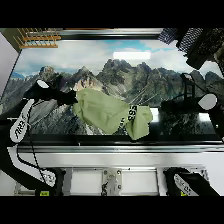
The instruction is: Fold the clothes and pants, and hang the long-sleeved shirts on hangers.
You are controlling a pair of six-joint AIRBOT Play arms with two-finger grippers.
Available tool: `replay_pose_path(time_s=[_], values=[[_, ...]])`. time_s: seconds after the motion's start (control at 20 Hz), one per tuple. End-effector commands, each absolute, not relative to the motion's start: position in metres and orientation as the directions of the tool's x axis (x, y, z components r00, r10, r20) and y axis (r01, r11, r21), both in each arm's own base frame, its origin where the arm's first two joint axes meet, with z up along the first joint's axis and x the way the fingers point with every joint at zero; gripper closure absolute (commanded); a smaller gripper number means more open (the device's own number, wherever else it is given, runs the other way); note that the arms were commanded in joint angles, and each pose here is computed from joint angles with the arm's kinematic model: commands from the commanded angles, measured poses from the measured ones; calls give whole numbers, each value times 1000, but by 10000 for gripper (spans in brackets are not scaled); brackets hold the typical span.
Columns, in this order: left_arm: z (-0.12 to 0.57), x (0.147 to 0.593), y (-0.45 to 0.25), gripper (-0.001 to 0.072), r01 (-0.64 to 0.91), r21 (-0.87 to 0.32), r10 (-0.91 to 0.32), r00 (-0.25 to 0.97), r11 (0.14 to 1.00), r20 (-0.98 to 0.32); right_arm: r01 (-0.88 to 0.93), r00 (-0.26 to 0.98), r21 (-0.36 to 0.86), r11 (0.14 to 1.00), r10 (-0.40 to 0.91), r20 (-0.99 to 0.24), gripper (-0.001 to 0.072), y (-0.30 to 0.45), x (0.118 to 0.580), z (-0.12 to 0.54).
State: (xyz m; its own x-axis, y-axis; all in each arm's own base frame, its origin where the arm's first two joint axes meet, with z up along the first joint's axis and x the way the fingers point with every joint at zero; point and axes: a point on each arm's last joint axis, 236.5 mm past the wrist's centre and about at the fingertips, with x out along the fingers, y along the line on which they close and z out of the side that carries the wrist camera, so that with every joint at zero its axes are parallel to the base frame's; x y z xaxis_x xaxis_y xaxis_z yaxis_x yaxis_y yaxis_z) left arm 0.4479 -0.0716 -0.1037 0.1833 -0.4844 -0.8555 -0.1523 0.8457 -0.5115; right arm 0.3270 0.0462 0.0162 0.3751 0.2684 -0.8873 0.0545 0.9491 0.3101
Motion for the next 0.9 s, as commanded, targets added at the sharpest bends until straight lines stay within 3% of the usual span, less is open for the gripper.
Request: replay_pose_path(time_s=[0.0, 0.05, 0.3, 0.6, 0.65, 0.7, 0.75, 0.85], values=[[-78, 464, -71, 703, -107, -517, -482, 243, 849, -842, 246, 294, 387, 889, 312, -904, 405, 34, 304, -41], [-71, 468, -71, 703, -92, -516, -481, 258, 851, -838, 277, 285, 402, 873, 325, -902, 234, 36, 304, -57], [-62, 471, -78, 703, -65, -519, -487, 262, 852, -833, 309, 308, 513, 801, 426, -851, 229, 66, 331, -97], [-62, 472, -78, 703, -66, -519, -486, 264, 852, -833, 325, 326, 549, 770, 453, -830, 245, 92, 347, -123], [-62, 472, -78, 703, -66, -519, -487, 265, 852, -833, 321, 334, 546, 774, 447, -830, 356, 91, 350, -122], [-61, 472, -78, 703, -65, -519, -487, 266, 852, -832, 315, 347, 548, 775, 444, -826, 589, 90, 354, -119], [-58, 472, -78, 703, -63, -520, -487, 270, 852, -830, 301, 370, 553, 777, 439, -819, 696, 88, 361, -110], [-32, 480, -72, 704, -40, -514, -472, 340, 857, -814, 226, 441, 564, 794, 433, -786, 697, 80, 387, -70]])
